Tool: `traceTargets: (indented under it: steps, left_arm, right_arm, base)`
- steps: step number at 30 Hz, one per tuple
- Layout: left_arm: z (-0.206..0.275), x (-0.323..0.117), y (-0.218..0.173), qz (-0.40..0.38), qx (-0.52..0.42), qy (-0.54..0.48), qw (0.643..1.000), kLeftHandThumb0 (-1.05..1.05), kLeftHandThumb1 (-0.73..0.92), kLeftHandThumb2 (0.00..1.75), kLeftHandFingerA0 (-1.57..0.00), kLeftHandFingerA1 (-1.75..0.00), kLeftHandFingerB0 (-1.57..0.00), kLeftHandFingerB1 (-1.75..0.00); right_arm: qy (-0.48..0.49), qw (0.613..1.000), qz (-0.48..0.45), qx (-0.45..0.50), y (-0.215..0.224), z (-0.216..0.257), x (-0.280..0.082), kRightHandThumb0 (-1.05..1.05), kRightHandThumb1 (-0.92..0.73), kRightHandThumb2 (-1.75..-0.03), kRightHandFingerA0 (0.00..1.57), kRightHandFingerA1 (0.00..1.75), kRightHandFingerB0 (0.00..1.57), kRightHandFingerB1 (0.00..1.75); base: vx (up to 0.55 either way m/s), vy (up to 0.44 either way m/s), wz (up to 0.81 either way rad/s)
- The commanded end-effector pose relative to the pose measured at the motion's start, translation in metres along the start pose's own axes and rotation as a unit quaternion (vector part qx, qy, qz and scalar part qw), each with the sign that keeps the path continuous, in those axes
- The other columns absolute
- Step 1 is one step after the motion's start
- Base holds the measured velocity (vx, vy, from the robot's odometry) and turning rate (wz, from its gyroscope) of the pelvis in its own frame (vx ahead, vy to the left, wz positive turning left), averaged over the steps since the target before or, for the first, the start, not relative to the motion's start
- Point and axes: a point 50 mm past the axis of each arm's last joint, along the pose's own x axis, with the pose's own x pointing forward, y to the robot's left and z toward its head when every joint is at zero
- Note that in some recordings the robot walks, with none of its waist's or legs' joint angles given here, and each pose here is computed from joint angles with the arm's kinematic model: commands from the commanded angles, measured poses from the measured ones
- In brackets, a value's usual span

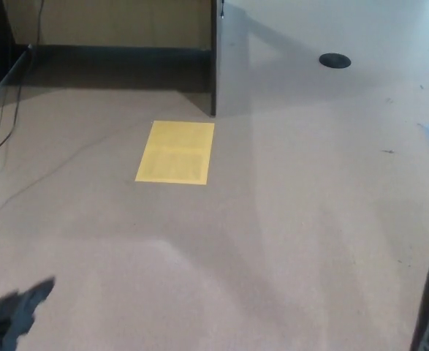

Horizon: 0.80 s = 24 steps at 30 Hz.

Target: A person is holding a plastic bag and the robot extends its left hand to grab the bag by hooking its thumb into the holes at the top and brings its hand down by its side. Then it extends its arm again to hand the plastic bag back to the person.

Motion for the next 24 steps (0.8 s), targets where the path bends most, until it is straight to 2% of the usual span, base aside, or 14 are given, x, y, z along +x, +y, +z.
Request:
traceTargets:
  steps: [1,2,7,8,9,15,18,19,20,22,23,24]
  left_arm:
    - [-0.042,-0.024,-0.012,0.034,-0.002,0.054,0.998,-0.26,0.32,0.89,-0.13,-0.54,-0.11,-0.5]
    - [-0.048,-0.026,-0.015,0.027,0.006,0.065,0.997,-0.47,0.51,0.56,-0.26,-0.37,-0.3,-0.31]
    - [-0.079,-0.043,-0.027,-0.009,0.036,0.136,0.99,-0.41,0.52,0.56,-0.27,-0.38,-0.33,-0.32]
    - [-0.083,-0.043,-0.027,-0.013,0.035,0.146,0.989,-0.47,0.47,0.67,-0.25,-0.44,-0.28,-0.38]
    - [-0.088,-0.044,-0.028,-0.019,0.034,0.163,0.986,-0.4,0.52,0.56,-0.28,-0.39,-0.34,-0.32]
    - [-0.096,-0.022,-0.023,-0.015,0.007,0.189,0.982,-0.41,0.55,0.57,-0.43,-0.4,-0.39,-0.34]
    - [-0.101,-0.026,-0.03,-0.032,-0.039,0.226,0.973,-0.4,0.54,0.57,-0.47,-0.4,-0.42,-0.35]
    - [-0.102,-0.025,-0.03,-0.029,-0.052,0.234,0.971,-0.47,0.45,0.71,-0.47,-0.49,-0.4,-0.45]
    - [-0.102,-0.024,-0.031,-0.026,-0.069,0.242,0.967,-0.47,0.45,0.71,-0.47,-0.49,-0.4,-0.45]
    - [-0.107,-0.031,-0.034,-0.033,-0.093,0.267,0.959,-0.49,0.45,0.74,-0.74,-0.6,-0.42,-0.47]
    - [-0.107,-0.033,-0.035,-0.036,-0.098,0.268,0.958,-0.39,0.53,0.56,-0.85,-0.51,-0.46,-0.37]
    - [-0.108,-0.034,-0.036,-0.036,-0.108,0.273,0.955,-0.47,0.41,0.75,-0.91,-0.67,-0.39,-0.49]
  right_arm:
    - [0.003,1.0,-0.008,-0.003,-0.008,-0.004,-0.002,-0.37,-0.65,-0.61,0.71,0.48,0.61,0.42]
    - [0.003,1.0,-0.008,-0.004,-0.008,-0.004,-0.002,-0.38,-0.65,-0.61,0.71,0.48,0.61,0.42]
    - [0.007,1.0,-0.001,-0.006,-0.004,-0.003,-0.001,-0.39,-0.65,-0.62,0.71,0.48,0.61,0.42]
    - [0.006,1.0,-0.001,-0.006,-0.004,-0.002,0.0,-0.4,-0.65,-0.62,0.71,0.48,0.62,0.42]
    - [0.006,1.0,-0.003,-0.005,-0.005,0.0,0.001,-0.39,-0.65,-0.62,0.7,0.47,0.61,0.42]
    - [-0.002,1.0,-0.023,0.004,-0.019,0.014,0.01,-0.37,-0.66,-0.61,0.7,0.48,0.6,0.42]
    - [-0.001,1.0,-0.026,0.004,-0.02,0.009,0.007,-0.37,-0.66,-0.61,0.7,0.47,0.6,0.41]
    - [-0.003,1.0,-0.028,0.003,-0.021,0.01,0.007,-0.38,-0.65,-0.61,0.71,0.47,0.61,0.42]
    - [-0.005,1.0,-0.03,0.001,-0.022,0.011,0.007,-0.38,-0.65,-0.61,0.71,0.47,0.61,0.42]
    - [0.0,1.0,-0.026,0.007,-0.019,0.006,0.005,-0.38,-0.65,-0.62,0.72,0.47,0.63,0.42]
    - [0.001,1.0,-0.025,0.007,-0.019,0.004,0.004,-0.39,-0.64,-0.62,0.72,0.48,0.63,0.43]
    - [0.001,1.0,-0.025,0.001,-0.019,0.003,0.004,-0.35,-0.68,-0.6,0.73,0.46,0.66,0.43]
  base:
    - [0.0,0.0,0.0]
    - [0.0,0.0,0.0]
    - [0.0,0.0,0.0]
    - [0.0,0.0,0.0]
    - [0.0,0.0,0.0]
    - [0.0,0.0,0.0]
    - [0.0,0.0,0.0]
    - [0.0,0.0,0.0]
    - [0.0,0.0,0.0]
    - [0.0,0.0,0.0]
    - [0.0,0.0,0.0]
    - [0.0,0.0,0.0]
